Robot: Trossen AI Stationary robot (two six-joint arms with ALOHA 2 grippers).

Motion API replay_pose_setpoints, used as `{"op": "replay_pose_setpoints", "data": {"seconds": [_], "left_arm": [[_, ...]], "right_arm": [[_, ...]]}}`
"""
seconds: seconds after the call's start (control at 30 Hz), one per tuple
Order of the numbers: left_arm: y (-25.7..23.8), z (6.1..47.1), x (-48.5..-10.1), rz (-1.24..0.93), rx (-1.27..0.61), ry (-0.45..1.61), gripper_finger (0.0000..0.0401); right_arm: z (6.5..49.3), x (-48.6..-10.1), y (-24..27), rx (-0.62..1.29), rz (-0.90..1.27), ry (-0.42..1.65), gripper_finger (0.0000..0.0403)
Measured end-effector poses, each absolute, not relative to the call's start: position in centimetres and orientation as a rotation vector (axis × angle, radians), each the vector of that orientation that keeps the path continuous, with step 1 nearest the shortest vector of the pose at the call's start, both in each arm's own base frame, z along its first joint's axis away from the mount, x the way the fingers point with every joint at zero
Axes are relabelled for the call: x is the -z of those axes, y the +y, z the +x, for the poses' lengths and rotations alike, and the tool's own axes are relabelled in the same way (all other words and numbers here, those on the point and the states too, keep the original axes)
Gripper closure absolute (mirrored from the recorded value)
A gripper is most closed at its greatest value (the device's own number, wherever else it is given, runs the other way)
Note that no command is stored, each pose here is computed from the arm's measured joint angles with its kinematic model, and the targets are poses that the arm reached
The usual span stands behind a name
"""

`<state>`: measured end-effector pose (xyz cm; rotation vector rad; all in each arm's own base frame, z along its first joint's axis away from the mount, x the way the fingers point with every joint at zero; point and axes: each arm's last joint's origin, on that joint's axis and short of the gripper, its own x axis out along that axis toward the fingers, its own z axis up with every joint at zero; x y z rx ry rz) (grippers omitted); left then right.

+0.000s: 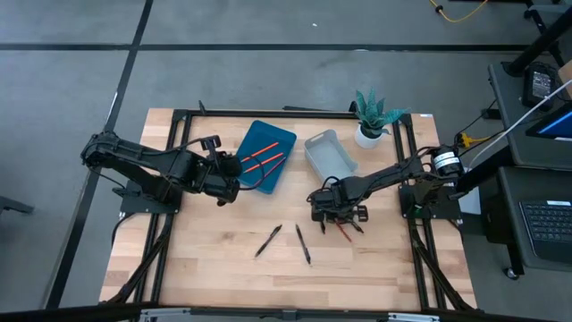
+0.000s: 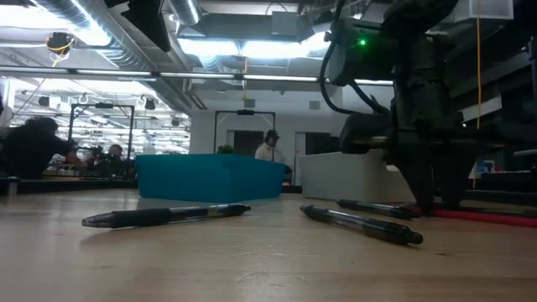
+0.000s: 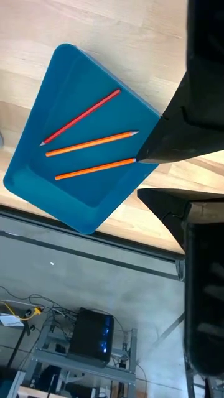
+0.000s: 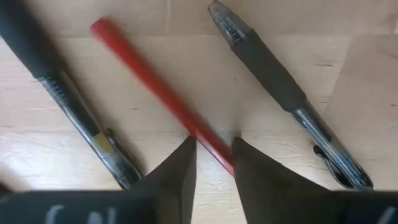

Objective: Sort pens & pencils
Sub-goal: Put the red pencil into the blue bin

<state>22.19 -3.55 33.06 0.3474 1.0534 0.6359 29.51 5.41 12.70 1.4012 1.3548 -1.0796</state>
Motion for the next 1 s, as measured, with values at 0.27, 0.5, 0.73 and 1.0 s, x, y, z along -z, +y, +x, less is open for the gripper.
{"op": "replay_pose_setpoints", "data": {"seconds": [0.27,0.5,0.73,1.0], "left_arm": [[-3.56,22.19,-33.06,0.347,-0.635,1.053,0.0332],[-3.56,22.19,-33.06,0.347,-0.635,1.053,0.0332],[-3.56,22.19,-33.06,0.347,-0.635,1.054,0.0332],[-3.56,22.19,-33.06,0.346,-0.635,1.054,0.0332]], "right_arm": [[29.58,-12.65,5.48,1.068,1.408,1.359,0.0372],[29.63,-12.63,5.56,1.058,1.414,1.362,0.0385],[29.83,-12.79,5.57,1.058,1.409,1.354,0.0382],[30.2,-13.25,5.59,1.062,1.399,1.34,0.0377]]}}
